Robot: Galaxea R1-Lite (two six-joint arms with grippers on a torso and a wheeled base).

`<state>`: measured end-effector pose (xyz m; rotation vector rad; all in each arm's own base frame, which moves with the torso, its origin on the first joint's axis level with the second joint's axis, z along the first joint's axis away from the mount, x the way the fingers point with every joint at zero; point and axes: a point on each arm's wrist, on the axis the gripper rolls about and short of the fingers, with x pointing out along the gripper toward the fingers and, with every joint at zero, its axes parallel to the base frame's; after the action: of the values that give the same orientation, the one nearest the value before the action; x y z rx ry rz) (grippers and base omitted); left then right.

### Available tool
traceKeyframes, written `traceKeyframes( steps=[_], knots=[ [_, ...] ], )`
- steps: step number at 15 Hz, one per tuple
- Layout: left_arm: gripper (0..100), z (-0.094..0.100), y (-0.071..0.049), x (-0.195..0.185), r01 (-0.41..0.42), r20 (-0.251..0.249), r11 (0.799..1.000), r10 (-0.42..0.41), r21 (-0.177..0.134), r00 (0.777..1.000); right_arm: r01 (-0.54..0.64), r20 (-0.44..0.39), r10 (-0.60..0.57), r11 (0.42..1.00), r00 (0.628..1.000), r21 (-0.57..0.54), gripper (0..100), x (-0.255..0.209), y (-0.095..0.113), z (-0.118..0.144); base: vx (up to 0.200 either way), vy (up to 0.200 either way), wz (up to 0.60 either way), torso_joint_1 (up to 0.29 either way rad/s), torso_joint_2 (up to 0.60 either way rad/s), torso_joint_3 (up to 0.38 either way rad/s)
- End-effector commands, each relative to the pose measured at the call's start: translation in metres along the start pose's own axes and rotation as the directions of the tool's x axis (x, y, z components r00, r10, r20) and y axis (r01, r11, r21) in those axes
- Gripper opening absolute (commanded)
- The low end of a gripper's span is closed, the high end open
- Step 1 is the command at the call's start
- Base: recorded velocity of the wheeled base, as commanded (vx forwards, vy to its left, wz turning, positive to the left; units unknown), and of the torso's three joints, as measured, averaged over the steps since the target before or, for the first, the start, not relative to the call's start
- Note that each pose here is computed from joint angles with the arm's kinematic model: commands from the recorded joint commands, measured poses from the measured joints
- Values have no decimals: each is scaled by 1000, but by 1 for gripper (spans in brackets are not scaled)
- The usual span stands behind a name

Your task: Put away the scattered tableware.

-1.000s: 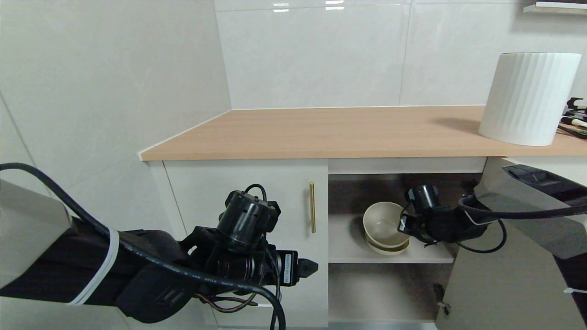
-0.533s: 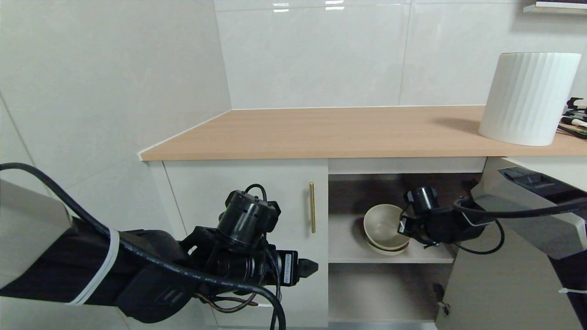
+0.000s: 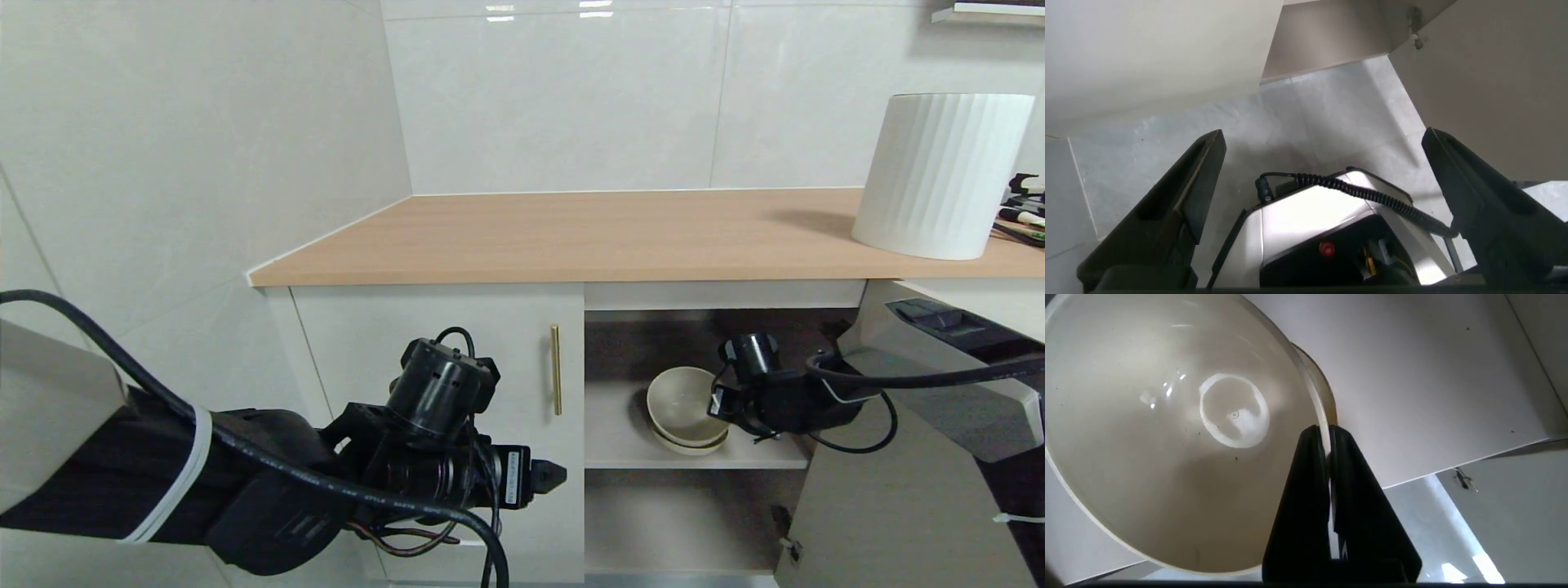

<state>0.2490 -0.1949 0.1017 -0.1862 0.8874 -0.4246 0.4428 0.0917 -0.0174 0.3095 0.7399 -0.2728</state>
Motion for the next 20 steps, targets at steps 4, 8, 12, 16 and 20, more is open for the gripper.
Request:
traceKeyframes(
  steps=[4,8,12,16,20],
  knots=[
    [100,1,0,-2,0,6,1000,0,-2,1000,-3,0,3,1000,1000,-2,100,-2,1,0,0,0,0,0,0,0],
    [100,11,2,-18,12,61,1000,-11,-16,998,-13,-5,13,1000,1000,-1,100,-25,-2,5,0,0,0,0,0,0],
    [100,32,12,-72,38,215,998,-27,-50,976,-49,-35,49,998,998,-24,100,-96,-1,13,0,0,0,0,0,0],
    [100,26,17,-140,41,264,998,-27,-48,964,-239,-123,230,969,965,-67,100,-238,-15,13,0,0,0,0,0,0],
    [100,-7,28,-171,26,232,999,-16,-40,973,-358,-217,322,921,922,-156,100,-313,-34,-12,0,0,0,0,0,0]
  ],
)
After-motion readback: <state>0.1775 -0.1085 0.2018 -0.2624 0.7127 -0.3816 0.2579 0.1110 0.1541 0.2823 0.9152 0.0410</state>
